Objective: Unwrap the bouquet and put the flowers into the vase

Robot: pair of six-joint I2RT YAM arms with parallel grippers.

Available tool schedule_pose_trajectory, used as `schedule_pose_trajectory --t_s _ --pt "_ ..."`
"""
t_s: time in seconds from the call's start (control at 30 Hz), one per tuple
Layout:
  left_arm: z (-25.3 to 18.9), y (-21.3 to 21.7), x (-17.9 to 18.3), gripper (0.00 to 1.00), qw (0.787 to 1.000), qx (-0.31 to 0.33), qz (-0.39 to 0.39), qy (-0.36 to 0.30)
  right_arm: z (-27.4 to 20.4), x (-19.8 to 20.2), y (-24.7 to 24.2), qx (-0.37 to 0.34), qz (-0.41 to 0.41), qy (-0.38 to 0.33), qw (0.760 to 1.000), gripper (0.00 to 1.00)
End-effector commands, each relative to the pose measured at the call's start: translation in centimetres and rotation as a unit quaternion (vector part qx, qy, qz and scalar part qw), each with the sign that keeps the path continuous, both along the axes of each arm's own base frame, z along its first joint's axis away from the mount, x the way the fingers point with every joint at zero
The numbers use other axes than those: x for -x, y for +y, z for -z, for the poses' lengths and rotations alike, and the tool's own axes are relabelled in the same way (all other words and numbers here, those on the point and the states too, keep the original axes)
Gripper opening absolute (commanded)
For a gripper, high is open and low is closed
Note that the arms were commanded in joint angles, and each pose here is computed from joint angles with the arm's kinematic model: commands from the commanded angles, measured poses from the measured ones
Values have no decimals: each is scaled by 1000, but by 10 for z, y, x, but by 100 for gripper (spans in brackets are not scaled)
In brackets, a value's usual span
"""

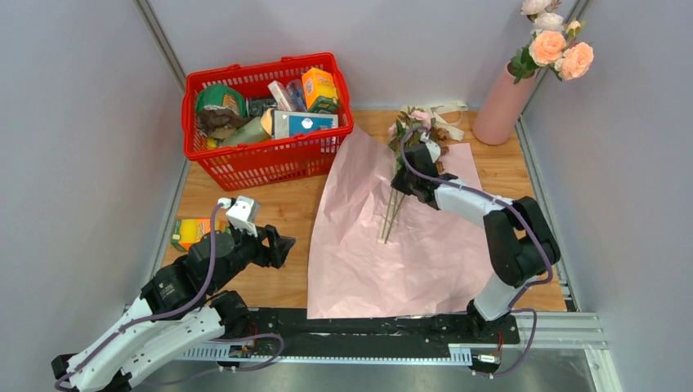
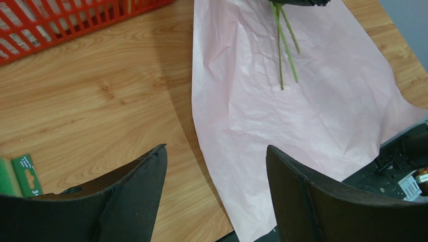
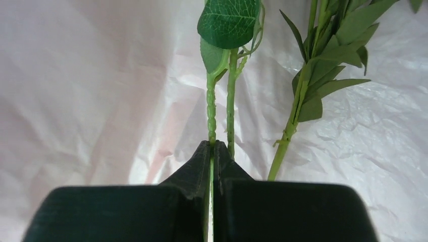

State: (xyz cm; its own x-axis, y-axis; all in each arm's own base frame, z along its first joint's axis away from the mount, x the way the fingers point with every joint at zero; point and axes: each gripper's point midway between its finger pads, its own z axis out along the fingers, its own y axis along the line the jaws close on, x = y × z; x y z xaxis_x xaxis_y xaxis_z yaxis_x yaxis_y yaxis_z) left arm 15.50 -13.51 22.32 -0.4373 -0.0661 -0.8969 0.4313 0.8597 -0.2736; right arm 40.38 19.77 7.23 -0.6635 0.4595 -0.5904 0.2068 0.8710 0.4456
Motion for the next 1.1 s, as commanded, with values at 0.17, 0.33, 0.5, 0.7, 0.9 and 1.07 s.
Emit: schedule_pose_trajectory --t_s 0.17,0.33,0.5,0.7,0.9,1.07 --pt "-4 -3 -1 79 1000 5 7 -10 -78 7 6 -65 -13 -99 993 0" --pt "-4 -3 0 79 1000 6 7 -10 -79 17 14 -110 -18 -99 989 0" --pt "-5 -2 -1 79 1000 6 6 -11 -55 24 17 -104 -31 -70 992 11" --pt "-4 -2 -1 79 1000 5 5 -10 -48 30 0 -44 -35 -58 997 26" --pt "-4 -3 -1 79 1000 5 7 -10 -44 26 -27 -5 -31 -57 998 29" --pt "-3 -4 -1 79 1000 3 8 -8 -28 13 -45 -9 -12 -34 999 32"
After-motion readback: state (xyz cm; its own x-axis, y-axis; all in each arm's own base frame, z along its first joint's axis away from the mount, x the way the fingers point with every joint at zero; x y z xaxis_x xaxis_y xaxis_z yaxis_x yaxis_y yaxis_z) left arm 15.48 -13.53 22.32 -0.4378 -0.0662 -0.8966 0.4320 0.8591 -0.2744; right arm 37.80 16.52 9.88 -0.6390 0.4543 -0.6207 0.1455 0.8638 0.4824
